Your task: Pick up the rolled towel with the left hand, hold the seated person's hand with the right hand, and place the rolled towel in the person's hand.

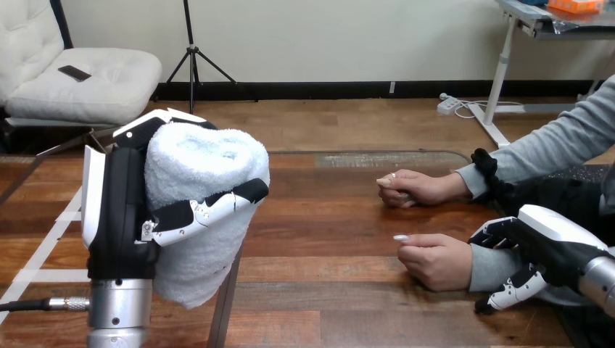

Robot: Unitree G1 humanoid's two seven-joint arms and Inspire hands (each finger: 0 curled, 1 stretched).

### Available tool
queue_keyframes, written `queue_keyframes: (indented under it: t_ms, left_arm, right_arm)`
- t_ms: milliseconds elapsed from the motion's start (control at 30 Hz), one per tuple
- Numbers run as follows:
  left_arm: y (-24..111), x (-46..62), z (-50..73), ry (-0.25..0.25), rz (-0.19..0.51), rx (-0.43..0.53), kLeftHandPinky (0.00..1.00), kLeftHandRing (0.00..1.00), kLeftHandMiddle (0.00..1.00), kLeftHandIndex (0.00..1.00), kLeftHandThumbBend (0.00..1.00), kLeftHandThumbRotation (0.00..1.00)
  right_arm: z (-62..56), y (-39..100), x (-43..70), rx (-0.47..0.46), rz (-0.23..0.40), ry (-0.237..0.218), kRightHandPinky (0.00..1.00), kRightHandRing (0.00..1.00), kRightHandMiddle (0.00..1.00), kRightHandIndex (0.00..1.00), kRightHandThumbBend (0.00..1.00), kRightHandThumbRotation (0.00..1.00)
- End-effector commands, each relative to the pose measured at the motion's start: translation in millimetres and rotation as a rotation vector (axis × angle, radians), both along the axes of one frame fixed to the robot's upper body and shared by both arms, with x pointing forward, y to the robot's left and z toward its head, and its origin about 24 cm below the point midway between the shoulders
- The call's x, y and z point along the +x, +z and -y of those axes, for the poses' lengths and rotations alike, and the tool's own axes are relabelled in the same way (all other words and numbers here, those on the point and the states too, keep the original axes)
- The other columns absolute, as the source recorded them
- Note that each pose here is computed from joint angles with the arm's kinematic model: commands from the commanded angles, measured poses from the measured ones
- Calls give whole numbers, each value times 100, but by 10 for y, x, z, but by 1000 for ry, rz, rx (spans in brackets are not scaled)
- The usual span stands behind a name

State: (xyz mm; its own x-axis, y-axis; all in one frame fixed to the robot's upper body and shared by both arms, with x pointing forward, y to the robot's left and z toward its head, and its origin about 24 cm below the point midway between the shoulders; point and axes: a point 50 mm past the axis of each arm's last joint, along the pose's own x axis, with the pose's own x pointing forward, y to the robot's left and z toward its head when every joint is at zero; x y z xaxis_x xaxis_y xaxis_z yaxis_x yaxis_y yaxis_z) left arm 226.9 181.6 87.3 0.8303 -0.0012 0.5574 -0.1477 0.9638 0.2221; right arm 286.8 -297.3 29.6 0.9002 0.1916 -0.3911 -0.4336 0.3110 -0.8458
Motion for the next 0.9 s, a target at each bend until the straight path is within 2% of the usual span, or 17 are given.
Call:
queue_keyframes:
  t_ms: [0,867]
  left_arm:
    - [193,49,10,-11,106,-18,30,35,39,39,70,0]
    - [188,43,-5,-14,110,-22,31,35,39,39,71,0]
  right_arm:
    - [23,195,144,-58,55,20,63,67,68,66,97,1]
    - [17,189,194,-113,29,20,57,62,65,63,94,3]
